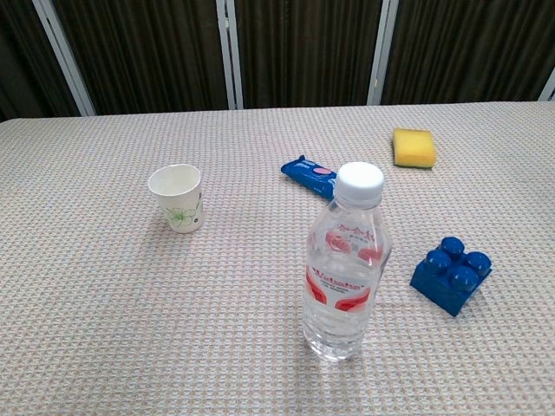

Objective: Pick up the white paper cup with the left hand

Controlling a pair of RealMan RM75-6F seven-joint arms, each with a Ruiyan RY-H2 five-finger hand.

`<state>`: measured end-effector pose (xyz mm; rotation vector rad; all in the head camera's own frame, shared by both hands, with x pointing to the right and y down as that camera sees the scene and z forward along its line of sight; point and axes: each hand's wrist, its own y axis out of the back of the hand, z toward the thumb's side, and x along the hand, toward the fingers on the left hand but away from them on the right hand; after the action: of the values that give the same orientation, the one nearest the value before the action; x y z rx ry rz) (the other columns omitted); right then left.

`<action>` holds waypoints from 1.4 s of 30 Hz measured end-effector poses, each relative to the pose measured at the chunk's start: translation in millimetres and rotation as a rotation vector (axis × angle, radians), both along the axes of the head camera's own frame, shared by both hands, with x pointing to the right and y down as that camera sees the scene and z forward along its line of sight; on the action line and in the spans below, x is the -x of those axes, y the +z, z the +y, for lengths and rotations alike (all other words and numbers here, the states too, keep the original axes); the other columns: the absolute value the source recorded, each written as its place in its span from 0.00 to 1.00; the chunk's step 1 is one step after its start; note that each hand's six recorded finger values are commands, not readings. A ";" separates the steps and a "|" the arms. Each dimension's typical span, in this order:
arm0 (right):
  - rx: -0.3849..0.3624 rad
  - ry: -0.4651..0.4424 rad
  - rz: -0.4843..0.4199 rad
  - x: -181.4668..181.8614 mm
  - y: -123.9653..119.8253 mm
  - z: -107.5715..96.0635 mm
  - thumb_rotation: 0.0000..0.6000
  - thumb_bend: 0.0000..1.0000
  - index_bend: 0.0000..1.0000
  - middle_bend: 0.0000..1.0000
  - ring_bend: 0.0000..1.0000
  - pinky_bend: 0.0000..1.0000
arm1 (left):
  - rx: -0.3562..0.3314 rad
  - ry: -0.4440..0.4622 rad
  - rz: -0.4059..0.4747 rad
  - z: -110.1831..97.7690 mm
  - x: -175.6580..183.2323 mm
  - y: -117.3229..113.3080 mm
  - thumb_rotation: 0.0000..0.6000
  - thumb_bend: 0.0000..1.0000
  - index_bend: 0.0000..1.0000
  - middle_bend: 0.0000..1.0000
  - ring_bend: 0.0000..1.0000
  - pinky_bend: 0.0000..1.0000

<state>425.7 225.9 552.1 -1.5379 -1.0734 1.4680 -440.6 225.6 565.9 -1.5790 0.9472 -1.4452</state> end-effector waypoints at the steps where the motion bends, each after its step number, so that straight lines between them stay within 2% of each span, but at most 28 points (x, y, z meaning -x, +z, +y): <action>1: 0.000 0.000 0.001 0.0 0.0 0.1 1.00 0.05 0.09 0.00 0.00 0.00 | 0.001 0.001 -0.001 0.1 0.0 0.1 1.00 0.14 0.00 0.00 0.00 0.00; 17: 0.008 0.002 0.005 -1.0 0.4 1.3 1.00 0.05 0.09 0.00 0.00 0.00 | 0.031 0.004 0.012 0.3 -3.4 3.9 1.00 0.14 0.00 0.00 0.00 0.00; 24: 0.011 0.007 0.003 -1.5 -2.0 2.3 1.00 0.05 0.09 0.00 0.00 0.00 | 0.038 0.028 0.022 -7.2 -12.5 4.1 1.00 0.14 0.00 0.00 0.00 0.00; 32: 0.014 0.002 -0.009 0.5 -3.2 3.3 1.00 0.05 0.09 0.00 0.00 0.00 | 0.091 0.115 0.020 -51.9 -52.1 18.5 1.00 0.14 0.01 0.00 0.00 0.00; 42: 0.021 0.020 -0.028 -3.6 -4.4 2.7 1.00 0.05 0.09 0.00 0.00 0.00 | 0.169 0.166 -0.003 -104.3 -108.1 36.8 1.00 0.14 0.11 0.00 0.00 0.00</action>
<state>429.3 228.5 547.8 -1.5703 -1.0955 1.4792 -332.5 121.3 602.6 -1.7343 0.6887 -1.4402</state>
